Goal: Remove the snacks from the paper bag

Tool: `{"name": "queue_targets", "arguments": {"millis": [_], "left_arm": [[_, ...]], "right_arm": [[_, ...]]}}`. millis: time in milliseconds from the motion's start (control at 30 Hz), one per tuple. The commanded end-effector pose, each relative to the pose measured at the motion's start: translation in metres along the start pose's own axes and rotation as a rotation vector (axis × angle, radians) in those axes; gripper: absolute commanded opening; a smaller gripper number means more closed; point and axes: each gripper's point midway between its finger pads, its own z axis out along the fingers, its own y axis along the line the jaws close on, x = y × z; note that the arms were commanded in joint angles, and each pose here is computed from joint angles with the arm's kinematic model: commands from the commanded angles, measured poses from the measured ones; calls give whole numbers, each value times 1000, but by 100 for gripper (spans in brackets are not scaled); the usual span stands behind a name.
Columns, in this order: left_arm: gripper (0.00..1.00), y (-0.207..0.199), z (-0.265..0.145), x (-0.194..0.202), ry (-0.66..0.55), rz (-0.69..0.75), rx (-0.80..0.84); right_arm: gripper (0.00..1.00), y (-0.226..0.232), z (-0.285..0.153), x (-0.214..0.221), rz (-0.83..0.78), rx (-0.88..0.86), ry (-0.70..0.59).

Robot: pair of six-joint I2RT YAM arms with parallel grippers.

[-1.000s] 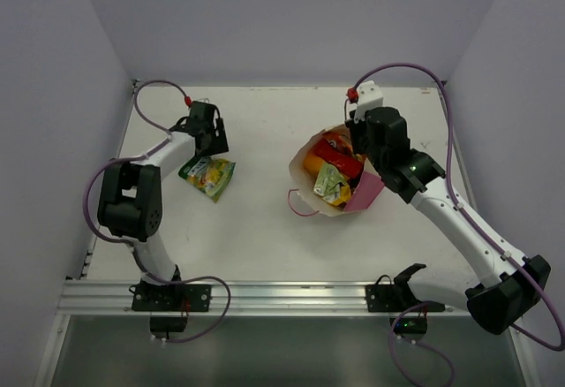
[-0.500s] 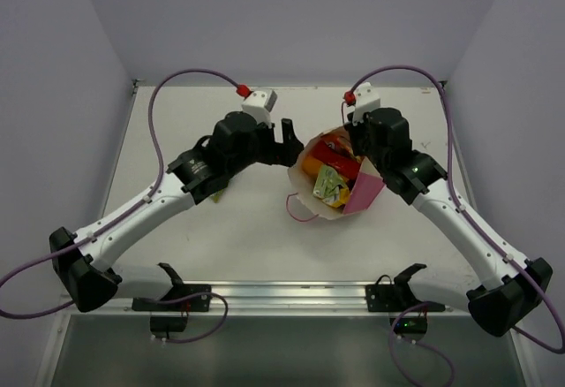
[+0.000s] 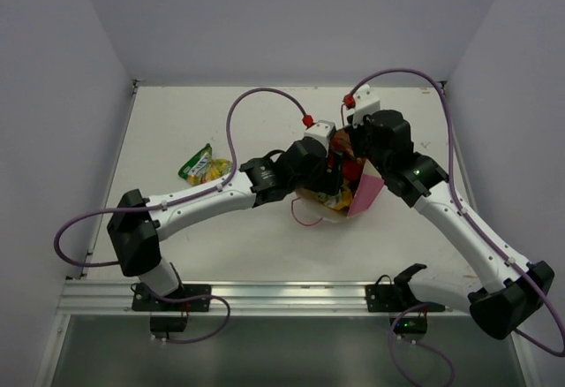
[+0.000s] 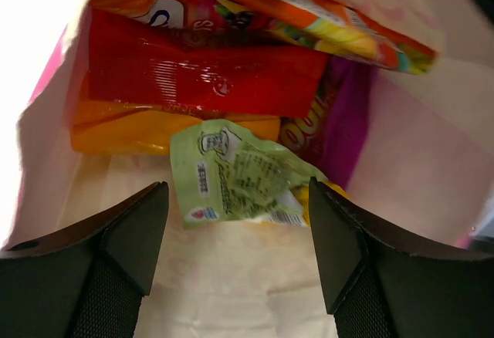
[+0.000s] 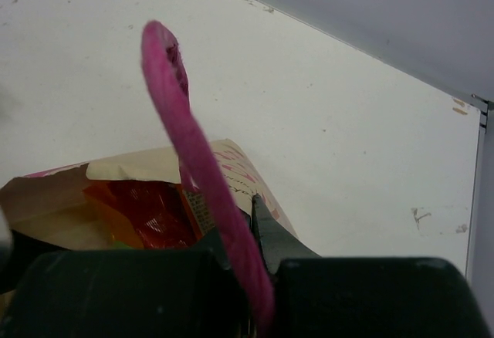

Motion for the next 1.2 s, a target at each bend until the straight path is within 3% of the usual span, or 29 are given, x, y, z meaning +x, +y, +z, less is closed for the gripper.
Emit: {"name": "queue_targets", "arguments": {"millis": [0, 300, 533, 633, 733, 933, 1167], "left_arm": [[79, -14, 9, -31, -100, -83, 11], [80, -12, 43, -22, -108, -144, -14], [73, -10, 49, 0, -53, -155, 0], [58, -9, 53, 4, -43, -155, -6], [31, -6, 54, 5, -40, -152, -23], [0, -3, 52, 5, -37, -151, -36], [0, -1, 27, -28, -119, -138, -38]], "right_arm": [[0, -13, -22, -59, 59, 33, -217], [0, -11, -24, -54, 77, 22, -211], [0, -12, -24, -53, 78, 25, -212], [0, -10, -23, -52, 82, 20, -212], [0, -11, -24, -52, 82, 23, -214], [0, -13, -27, -52, 80, 31, -223], [0, -15, -28, -50, 79, 44, -223]]}}
